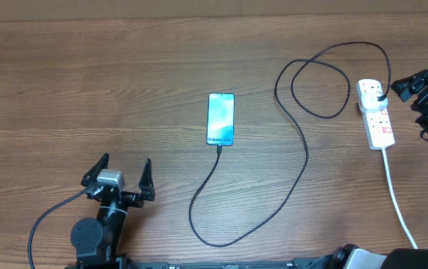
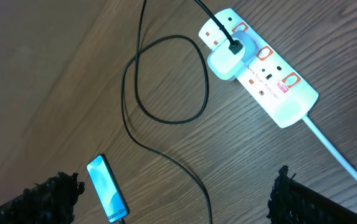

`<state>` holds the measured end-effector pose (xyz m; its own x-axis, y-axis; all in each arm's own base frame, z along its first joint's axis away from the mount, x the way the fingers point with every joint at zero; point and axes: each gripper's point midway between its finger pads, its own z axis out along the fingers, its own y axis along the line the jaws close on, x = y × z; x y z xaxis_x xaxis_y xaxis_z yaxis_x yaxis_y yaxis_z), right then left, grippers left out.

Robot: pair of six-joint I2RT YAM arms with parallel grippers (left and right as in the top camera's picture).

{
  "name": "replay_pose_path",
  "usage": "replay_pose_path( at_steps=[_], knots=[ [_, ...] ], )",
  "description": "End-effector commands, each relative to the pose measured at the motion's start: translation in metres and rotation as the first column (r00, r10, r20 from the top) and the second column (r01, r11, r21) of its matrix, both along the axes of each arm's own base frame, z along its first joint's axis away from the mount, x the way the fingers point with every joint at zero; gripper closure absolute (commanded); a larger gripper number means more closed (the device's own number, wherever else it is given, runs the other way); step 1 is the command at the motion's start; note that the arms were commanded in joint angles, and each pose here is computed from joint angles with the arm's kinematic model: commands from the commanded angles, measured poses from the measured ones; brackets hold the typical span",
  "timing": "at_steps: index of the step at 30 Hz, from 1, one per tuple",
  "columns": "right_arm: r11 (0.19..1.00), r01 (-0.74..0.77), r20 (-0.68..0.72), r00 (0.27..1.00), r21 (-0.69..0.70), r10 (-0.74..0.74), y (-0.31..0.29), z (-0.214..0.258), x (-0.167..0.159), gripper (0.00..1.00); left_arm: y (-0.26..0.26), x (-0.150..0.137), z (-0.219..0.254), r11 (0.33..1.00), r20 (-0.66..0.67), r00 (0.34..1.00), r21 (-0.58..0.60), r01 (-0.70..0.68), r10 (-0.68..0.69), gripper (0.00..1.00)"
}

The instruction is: Plug charger to phone and switch on socket

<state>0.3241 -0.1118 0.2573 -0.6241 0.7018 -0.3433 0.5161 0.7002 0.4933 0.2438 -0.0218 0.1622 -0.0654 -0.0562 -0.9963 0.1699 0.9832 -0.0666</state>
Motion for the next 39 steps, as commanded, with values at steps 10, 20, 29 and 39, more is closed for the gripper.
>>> replay_pose_path(
  at_steps=[10,20,29,39],
  knots=[
    [1.000,-0.001,0.024,1.000,-0.017,0.002,0.0000,0.0094,0.0014,0.00,-0.0011,-0.0001,-0.0004,0.997,0.016,1.000,0.074,-0.001,0.000,0.00],
    [1.000,-0.001,0.025,1.000,-0.017,0.002,0.0000,0.0096,0.0015,0.00,0.0013,0.0004,-0.0011,0.997,0.012,1.000,0.068,-0.019,0.018,0.00],
    [1.000,-0.001,0.024,1.000,-0.017,0.002,0.0000,0.0094,0.0014,0.00,0.0011,0.0005,-0.0005,0.997,0.014,1.000,0.069,-0.018,0.017,0.00],
    [1.000,-0.001,0.024,1.000,-0.017,0.002,0.0000,0.0094,0.0014,0.00,0.0011,0.0005,-0.0006,0.997,0.014,1.000,0.068,-0.018,0.017,0.01]
  ],
)
